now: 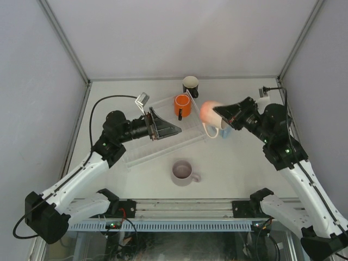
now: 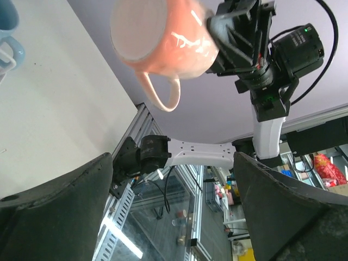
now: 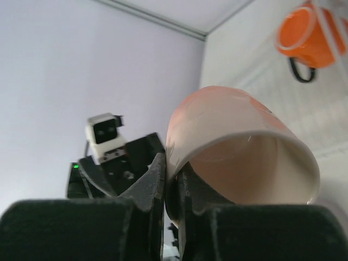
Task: Load the cups into the dish rack
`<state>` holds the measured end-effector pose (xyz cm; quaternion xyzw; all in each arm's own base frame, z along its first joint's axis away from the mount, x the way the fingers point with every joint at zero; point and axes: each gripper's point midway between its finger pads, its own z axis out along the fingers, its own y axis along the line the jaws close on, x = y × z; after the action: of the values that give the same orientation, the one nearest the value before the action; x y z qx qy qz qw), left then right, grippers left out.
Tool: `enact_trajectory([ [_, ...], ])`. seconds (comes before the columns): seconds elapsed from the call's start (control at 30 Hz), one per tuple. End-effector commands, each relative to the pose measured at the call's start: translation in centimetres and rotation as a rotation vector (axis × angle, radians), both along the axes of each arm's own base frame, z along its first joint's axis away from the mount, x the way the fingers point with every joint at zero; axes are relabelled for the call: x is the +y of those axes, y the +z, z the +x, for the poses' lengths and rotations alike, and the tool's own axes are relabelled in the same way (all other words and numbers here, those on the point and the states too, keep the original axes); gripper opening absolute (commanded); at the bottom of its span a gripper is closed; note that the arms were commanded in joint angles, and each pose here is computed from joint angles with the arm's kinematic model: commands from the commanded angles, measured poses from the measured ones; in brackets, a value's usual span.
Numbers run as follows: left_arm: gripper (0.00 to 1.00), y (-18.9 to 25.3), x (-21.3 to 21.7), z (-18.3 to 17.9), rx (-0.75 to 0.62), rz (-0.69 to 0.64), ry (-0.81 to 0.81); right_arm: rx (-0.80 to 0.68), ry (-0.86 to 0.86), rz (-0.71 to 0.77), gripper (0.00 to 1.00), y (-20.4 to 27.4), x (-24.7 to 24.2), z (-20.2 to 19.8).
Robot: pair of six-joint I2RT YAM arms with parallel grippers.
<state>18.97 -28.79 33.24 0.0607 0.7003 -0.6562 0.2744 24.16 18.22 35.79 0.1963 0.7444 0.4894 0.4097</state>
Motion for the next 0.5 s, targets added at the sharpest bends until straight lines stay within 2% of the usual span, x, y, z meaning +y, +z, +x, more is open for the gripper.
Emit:
enact_trajectory([
  [0.0,0.94,5.1,-0.5,-0.5,-0.160,-0.102,-0.044,-0.315,0.109,0.285,0.00,11.5,2.0,-0.1],
  [0.2,0.90,6.6,-0.8,-0.5,-0.182,-0.165,-0.065,-0.310,0.171,0.383,0.00,12.3,4.0,1.5],
  [0.47,0.92,6.4,-1.2,0.6,-0.186,-0.159,-0.047,-0.295,0.248,0.462,0.00,12.5,7.4,1.9],
])
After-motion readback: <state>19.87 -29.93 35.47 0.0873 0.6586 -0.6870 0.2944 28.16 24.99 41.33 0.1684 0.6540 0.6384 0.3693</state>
